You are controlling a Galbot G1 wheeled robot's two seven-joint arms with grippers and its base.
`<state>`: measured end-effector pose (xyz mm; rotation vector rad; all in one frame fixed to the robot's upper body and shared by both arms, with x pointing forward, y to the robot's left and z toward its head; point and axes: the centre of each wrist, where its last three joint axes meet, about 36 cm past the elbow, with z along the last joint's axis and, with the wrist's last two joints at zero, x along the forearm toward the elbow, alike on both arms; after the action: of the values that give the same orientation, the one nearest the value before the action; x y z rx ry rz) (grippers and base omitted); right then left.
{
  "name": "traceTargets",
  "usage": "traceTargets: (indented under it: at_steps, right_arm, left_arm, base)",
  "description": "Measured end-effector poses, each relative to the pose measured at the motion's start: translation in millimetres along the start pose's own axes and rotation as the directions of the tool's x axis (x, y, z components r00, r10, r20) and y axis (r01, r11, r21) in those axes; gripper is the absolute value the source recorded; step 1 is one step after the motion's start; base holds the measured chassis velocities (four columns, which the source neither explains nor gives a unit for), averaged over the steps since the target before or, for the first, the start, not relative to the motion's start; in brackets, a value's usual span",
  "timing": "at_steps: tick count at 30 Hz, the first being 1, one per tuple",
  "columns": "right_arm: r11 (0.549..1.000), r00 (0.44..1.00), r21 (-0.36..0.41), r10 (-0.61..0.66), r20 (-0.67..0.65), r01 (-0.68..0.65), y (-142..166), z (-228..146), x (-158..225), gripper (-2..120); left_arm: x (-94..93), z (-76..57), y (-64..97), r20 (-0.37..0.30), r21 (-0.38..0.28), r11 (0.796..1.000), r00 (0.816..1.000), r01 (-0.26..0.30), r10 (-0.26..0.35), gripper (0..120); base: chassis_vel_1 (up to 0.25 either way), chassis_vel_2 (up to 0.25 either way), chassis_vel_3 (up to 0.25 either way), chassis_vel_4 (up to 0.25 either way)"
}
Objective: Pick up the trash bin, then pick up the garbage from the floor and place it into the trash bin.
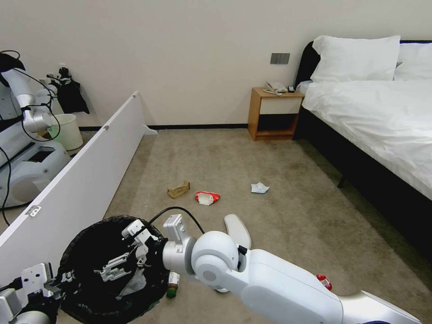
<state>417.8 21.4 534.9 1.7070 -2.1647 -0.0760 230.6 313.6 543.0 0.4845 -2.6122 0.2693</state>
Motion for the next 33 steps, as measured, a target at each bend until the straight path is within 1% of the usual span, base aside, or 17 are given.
traceTargets:
  at_steps: [8, 11, 13, 14, 16, 17, 19, 20, 21, 23, 24, 26, 27, 28, 30, 31, 33]
  right_arm:
    - [1.000, 1.000, -0.004, -0.004, 0.012, 0.004, 0, -1, 1, 100]
    - [1.000, 0.998, -0.007, 0.005, 0.069, -0.005, -4, -7, 5, 100]
    - [0.998, 0.983, -0.014, 0.055, 0.175, -0.053, -17, -25, 19, 100]
    - [0.998, 0.983, -0.014, 0.055, 0.175, -0.053, -17, -25, 19, 100]
    - [0.989, 0.944, -0.015, 0.143, 0.298, -0.145, -37, -35, 37, 100]
    - [0.989, 0.944, -0.015, 0.143, 0.298, -0.145, -37, -35, 37, 100]
    - [0.964, 0.893, -0.041, 0.259, 0.367, -0.263, -62, -33, 61, 100]
    - [0.938, 0.856, -0.067, 0.339, 0.390, -0.340, -78, -27, 80, 100]
    - [0.938, 0.856, -0.067, 0.339, 0.390, -0.340, -78, -27, 80, 100]
    - [0.852, 0.757, -0.113, 0.508, 0.410, -0.511, -106, -8, 127, 100]
    - [0.852, 0.757, -0.113, 0.508, 0.410, -0.511, -106, -8, 127, 100]
    - [0.761, 0.666, -0.139, 0.628, 0.402, -0.634, -121, 16, 164, 100]
    - [0.717, 0.623, -0.152, 0.675, 0.395, -0.681, -124, 30, 180, 100]
    - [0.717, 0.623, -0.152, 0.675, 0.395, -0.681, -124, 30, 180, 100]
    - [0.597, 0.511, -0.190, 0.781, 0.358, -0.780, -127, 67, 220, 100]
    - [0.597, 0.511, -0.190, 0.781, 0.358, -0.780, -127, 67, 220, 100]
    - [0.505, 0.424, -0.215, 0.843, 0.329, -0.836, -125, 89, 247, 100]
  left_arm:
    - [-0.2, -0.5, -0.3, 0.002, 0.000, 1.000, 1.000, -0.002, 0.002, 2]
    - [-0.4, -0.9, -0.4, 0.005, 0.001, 1.000, 1.000, -0.002, 0.002, 2]
    - [-0.6, -1.5, -0.5, 0.008, 0.001, 1.000, 1.000, -0.003, 0.003, 2]
    - [-0.6, -1.5, -0.5, 0.008, 0.001, 1.000, 1.000, -0.003, 0.003, 2]
    - [-0.8, -2.0, -0.8, 0.009, 0.001, 1.000, 1.000, -0.005, 0.005, 2]
    - [-0.8, -2.0, -0.8, 0.009, 0.001, 1.000, 1.000, -0.005, 0.005, 2]
    - [-1.0, -2.3, -1.2, 0.011, 0.001, 1.000, 1.000, -0.006, 0.006, 2]
    - [-1.0, -2.4, -1.3, 0.012, 0.001, 1.000, 1.000, -0.007, 0.007, 2]
    - [-1.0, -2.4, -1.3, 0.012, 0.001, 1.000, 1.000, -0.007, 0.007, 2]
    - [-1.1, -2.6, -1.3, 0.011, 0.000, 1.000, 1.000, -0.009, 0.009, 2]
    - [-1.1, -2.6, -1.3, 0.011, 0.000, 1.000, 1.000, -0.009, 0.009, 2]
    - [-1.2, -2.8, -1.4, 0.012, 0.001, 1.000, 1.000, -0.011, 0.011, 2]
    - [-1.1, -2.9, -1.2, 0.012, 0.003, 1.000, 1.000, -0.011, 0.011, 2]
    - [-1.1, -2.9, -1.2, 0.012, 0.003, 1.000, 1.000, -0.011, 0.011, 2]
    - [-1.1, -3.2, -0.7, 0.012, 0.007, 1.000, 1.000, -0.012, 0.012, 2]
    - [-1.1, -3.2, -0.7, 0.012, 0.007, 1.000, 1.000, -0.012, 0.012, 2]
    - [-1.1, -3.5, -0.5, 0.013, 0.008, 1.000, 1.000, -0.014, 0.013, 2]
  base:
    - [0.000, 0.000, 0.000, 0.000]
    - [0.000, 0.000, 0.000, 0.000]
    - [0.000, 0.000, 0.000, 0.000]
    - [0.000, 0.000, 0.000, 0.000]
    - [0.000, 0.000, 0.000, 0.000]
    - [0.000, 0.000, 0.000, 0.000]
    - [0.000, 0.000, 0.000, 0.000]
    - [0.000, 0.000, 0.000, 0.000]
    - [0.000, 0.000, 0.000, 0.000]
    - [0.000, 0.000, 0.000, 0.000]
    - [0.000, 0.000, 0.000, 0.000]
    - [0.000, 0.000, 0.000, 0.000]
    - [0.000, 0.000, 0.000, 0.000]
    - [0.000, 0.000, 0.000, 0.000]
    - [0.000, 0.000, 0.000, 0.000]
    - [0.000, 0.000, 0.000, 0.000]
    - [0.000, 0.000, 0.000, 0.000]
